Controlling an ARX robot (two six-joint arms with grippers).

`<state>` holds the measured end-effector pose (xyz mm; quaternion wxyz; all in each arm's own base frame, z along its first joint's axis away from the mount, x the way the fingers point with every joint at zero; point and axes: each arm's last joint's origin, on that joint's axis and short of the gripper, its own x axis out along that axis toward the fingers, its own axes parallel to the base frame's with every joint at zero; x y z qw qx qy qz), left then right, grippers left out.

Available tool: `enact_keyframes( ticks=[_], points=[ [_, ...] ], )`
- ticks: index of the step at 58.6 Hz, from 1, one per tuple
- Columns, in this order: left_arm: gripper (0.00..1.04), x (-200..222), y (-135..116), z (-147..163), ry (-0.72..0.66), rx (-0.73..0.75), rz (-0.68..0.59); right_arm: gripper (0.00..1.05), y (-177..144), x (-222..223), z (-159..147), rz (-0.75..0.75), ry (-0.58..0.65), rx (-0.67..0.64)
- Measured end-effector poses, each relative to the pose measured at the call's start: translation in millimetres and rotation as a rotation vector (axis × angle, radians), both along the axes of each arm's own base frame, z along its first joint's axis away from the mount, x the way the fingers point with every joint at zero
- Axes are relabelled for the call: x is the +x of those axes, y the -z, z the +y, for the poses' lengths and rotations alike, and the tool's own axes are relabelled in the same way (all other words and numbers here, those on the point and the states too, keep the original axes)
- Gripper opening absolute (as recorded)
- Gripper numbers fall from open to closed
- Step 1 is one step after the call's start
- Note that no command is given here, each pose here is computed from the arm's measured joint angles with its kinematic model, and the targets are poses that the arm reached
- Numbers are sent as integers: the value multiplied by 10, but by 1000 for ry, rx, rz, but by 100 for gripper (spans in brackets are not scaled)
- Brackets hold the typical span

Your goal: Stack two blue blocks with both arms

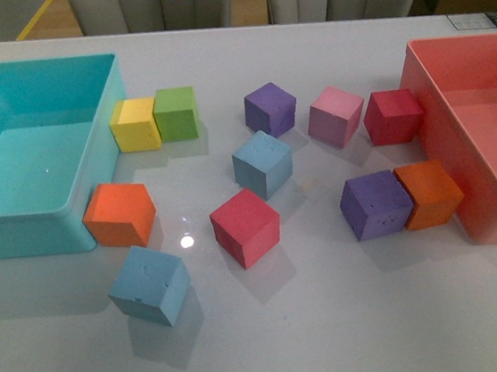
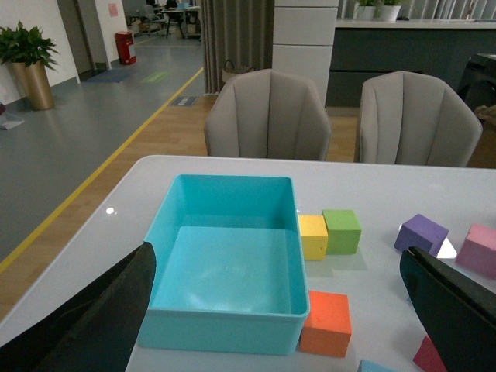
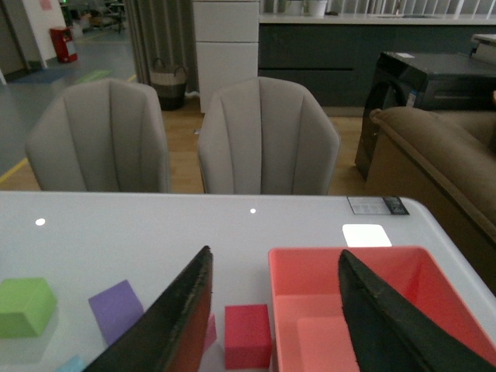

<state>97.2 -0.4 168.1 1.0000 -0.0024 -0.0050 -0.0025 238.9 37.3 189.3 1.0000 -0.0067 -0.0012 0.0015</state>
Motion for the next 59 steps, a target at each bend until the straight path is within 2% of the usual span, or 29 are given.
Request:
enact_keyframes(
  ticks=[9, 11, 36, 59],
  points=[
    [96, 0, 0, 0, -1, 0, 0, 5, 104, -253, -117, 19, -2, -1],
    [96, 0, 0, 0, -1, 0, 0, 2, 104, -295, -130, 14, -5, -2],
    [96, 0, 0, 0, -1, 0, 0, 2, 287, -753, -361, 25, 1, 4],
    [96, 0, 0, 0, -1, 0, 0, 2, 229, -992, -369, 4, 2, 5]
  ],
)
